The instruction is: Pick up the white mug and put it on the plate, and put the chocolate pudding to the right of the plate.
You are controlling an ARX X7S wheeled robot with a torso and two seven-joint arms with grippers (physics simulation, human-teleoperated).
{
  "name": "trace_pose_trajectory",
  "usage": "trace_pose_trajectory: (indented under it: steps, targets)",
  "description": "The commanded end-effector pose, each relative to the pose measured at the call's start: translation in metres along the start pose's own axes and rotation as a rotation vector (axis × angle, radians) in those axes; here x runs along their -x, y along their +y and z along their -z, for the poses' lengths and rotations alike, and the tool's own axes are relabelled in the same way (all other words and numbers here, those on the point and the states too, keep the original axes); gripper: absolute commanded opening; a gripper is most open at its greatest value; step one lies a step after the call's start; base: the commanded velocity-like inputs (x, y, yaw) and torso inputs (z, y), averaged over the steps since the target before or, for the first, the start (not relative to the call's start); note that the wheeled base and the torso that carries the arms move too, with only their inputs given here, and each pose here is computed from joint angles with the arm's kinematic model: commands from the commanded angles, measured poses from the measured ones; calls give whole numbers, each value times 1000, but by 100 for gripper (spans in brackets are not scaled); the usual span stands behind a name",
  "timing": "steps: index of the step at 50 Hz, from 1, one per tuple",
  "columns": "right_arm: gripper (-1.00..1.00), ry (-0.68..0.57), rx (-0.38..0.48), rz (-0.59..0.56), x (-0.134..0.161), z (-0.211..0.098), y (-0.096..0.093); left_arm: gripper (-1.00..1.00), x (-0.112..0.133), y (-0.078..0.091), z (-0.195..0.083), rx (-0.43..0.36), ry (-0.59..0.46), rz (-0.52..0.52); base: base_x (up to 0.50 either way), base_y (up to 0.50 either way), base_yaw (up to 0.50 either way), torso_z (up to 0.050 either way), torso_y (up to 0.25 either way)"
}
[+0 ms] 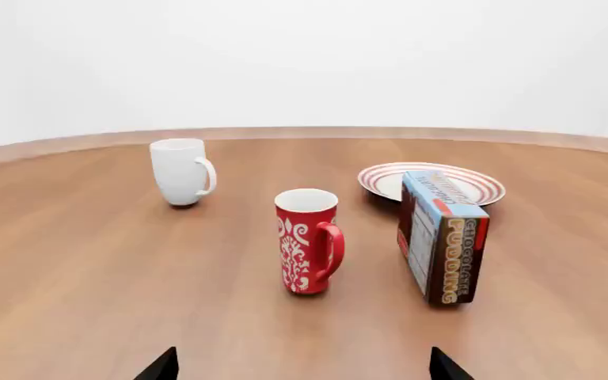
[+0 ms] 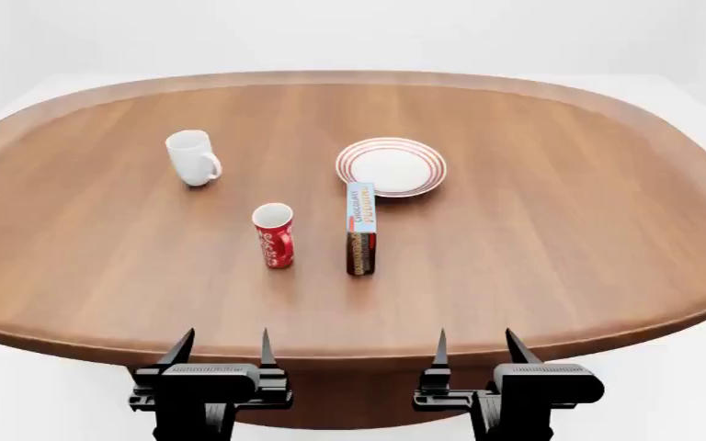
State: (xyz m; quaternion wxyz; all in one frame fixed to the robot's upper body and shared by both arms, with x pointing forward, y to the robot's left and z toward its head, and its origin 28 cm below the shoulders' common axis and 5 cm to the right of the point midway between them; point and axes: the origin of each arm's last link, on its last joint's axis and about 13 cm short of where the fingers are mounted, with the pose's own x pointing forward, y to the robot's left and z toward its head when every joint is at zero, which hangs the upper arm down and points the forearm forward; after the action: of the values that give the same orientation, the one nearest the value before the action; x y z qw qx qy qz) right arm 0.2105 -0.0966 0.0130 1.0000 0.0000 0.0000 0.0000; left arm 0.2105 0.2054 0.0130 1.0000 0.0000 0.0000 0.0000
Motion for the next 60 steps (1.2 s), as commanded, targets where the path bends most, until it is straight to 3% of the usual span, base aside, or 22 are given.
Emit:
trace_pose_trajectory:
  steps: [1,37,40,43,47,49,52,56,60]
  targets:
    - [100,-5,-1,0,0,0,0,100,0,0,0,1,1,-1,0,0,0,0,0]
    - [100,1,-1,14,-1,0,0,100,-2,1,1,-24,-9,-20,0,0,0,0,0]
    - [100,-85,-13,44,-1,-19,-5,100,-1,6,-20,-33,-109,-39,0,0,0,0,0]
    - [100,-233,-36,77,0,-53,-14,100,1,14,-59,-21,-255,-61,0,0,0,0,0]
    - [100,-486,-65,155,6,-103,-33,100,10,34,-114,-41,-510,-160,0,0,0,0,0]
    - [100,-553,-62,184,9,-118,-40,100,17,41,-130,-70,-577,-213,0,0,0,0,0]
    - [100,-719,-87,219,22,-148,-52,100,35,56,-162,-77,-779,-300,0,0,0,0,0]
    - [100,-836,-63,261,34,-170,-62,100,46,70,-184,-121,-907,-383,0,0,0,0,0]
    - [100,-912,-48,289,41,-180,-67,100,53,79,-191,-149,-962,-440,0,0,0,0,0]
